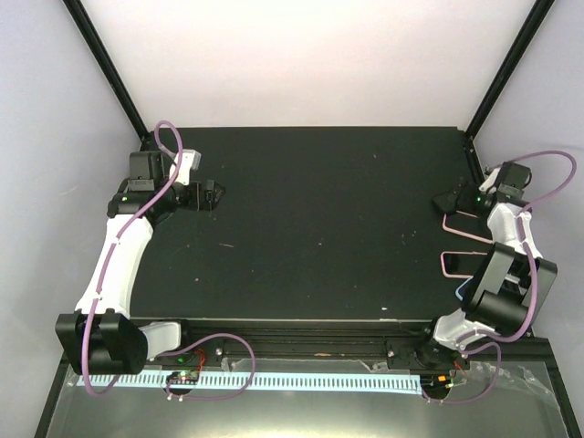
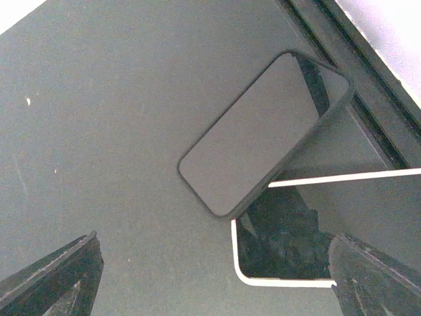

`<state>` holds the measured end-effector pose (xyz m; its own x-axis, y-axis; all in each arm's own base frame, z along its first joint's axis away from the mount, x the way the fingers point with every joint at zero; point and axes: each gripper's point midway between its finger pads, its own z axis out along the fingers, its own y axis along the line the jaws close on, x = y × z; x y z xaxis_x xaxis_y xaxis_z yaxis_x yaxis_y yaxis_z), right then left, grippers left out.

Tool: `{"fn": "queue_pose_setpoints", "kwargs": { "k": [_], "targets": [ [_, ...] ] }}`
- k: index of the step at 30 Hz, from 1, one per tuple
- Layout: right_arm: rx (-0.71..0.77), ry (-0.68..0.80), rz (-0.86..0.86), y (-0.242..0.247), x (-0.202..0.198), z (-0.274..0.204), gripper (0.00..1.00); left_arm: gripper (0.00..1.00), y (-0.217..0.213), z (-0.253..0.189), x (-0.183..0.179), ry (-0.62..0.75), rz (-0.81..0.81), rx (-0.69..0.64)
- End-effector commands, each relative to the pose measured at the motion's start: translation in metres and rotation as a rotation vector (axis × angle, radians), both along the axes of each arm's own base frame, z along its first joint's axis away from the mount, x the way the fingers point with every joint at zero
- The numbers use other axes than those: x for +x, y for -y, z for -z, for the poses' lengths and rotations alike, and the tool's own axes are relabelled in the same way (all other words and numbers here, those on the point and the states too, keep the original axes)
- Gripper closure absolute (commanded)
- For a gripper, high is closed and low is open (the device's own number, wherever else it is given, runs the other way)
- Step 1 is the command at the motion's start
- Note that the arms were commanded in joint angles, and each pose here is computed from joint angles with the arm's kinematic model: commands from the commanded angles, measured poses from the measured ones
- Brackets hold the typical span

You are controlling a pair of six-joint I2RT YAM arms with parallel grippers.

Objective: Take the phone out of the phone case
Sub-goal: Pick up the phone at the center of the board.

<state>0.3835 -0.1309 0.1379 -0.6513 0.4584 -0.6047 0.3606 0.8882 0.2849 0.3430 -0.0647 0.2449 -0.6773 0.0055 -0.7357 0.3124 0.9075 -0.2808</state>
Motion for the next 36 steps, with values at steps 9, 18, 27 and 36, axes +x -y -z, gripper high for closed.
{"fn": "queue_pose_setpoints", "kwargs": {
  "k": [9, 18, 27, 36],
  "targets": [
    [0.144, 0.095, 0.13, 0.029, 0.038, 0.009, 0.06, 0.01, 0.009, -0.019, 0.007, 0.059, 0.054, -0.02],
    [0.183, 0.09, 0.214, 0.039, 0.047, 0.039, 0.06, 0.01, 0.01, -0.016, 0.008, 0.056, 0.059, -0.02],
    [0.229, 0.08, 0.263, 0.044, 0.055, 0.06, 0.07, 0.01, 0.012, -0.012, 0.01, 0.046, 0.071, -0.025],
    [0.302, 0.043, 0.295, 0.043, 0.059, 0.084, 0.07, 0.01, 0.013, -0.012, 0.011, 0.045, 0.075, -0.03]
  ]
}}
